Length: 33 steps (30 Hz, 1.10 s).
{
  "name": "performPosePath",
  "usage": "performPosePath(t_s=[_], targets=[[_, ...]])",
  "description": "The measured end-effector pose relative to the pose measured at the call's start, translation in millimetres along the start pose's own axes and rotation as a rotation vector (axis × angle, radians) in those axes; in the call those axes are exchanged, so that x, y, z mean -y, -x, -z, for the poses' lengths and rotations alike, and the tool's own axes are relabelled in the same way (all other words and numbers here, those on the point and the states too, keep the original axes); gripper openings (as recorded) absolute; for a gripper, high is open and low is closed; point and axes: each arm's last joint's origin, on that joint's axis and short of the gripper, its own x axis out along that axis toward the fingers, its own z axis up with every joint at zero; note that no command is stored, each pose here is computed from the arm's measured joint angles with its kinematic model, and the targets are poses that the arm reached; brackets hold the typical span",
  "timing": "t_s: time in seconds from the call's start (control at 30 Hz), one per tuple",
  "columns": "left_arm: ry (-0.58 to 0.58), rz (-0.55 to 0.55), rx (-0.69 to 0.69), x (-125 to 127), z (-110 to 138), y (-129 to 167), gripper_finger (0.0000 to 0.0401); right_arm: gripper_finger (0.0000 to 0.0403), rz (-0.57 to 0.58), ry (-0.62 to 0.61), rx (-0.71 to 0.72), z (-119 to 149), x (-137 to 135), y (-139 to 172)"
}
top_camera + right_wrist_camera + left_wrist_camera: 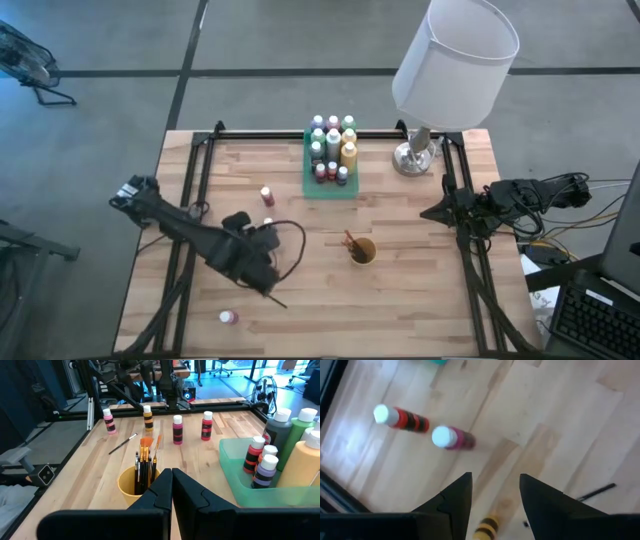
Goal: Pick & Place Paint Supplies
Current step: Put the dark yellow paint bottle into the green bin
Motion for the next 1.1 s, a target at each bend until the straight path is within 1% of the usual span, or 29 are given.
performPosePath(t_s=[0.07,0.13,0.27,0.43,0.57,0.67,0.73,0.8,0.87,0.97,1.1], targets=[[0.008,-0.003,-0.007,3,9,5,0.0169,0.0008,0.000,0.000,0.000,0,0,0],[0.050,-0.002,-0.027,4,19,10,0.0169,0.0008,0.000,0.000,0.000,0,0,0],[0.185,-0.001,-0.057,7,39,21,0.0169,0.0008,0.000,0.000,0.000,0,0,0],[0.360,0.000,-0.081,12,58,29,0.0165,0.0008,0.000,0.000,0.000,0,0,0],[0.464,-0.020,-0.088,13,65,26,0.0165,0.0008,0.000,0.000,0.000,0,0,0],[0.514,-0.044,-0.101,12,69,21,0.0165,0.0008,0.000,0.000,0.000,0,0,0],[0.589,-0.066,-0.100,10,71,17,0.0165,0.0008,0.000,0.000,0.000,0,0,0],[0.694,-0.090,-0.098,8,74,13,0.0165,0.0008,0.000,-0.001,0.000,0,0,0],[0.759,-0.112,-0.114,7,77,9,0.0163,0.0008,0.000,-0.003,0.000,0,0,0],[0.792,-0.139,-0.146,4,81,4,0.0161,0.0008,0.000,-0.003,0.000,0,0,0],[0.790,-0.160,-0.151,1,85,-4,0.0157,0.0008,0.000,-0.003,0.000,0,0,0]])
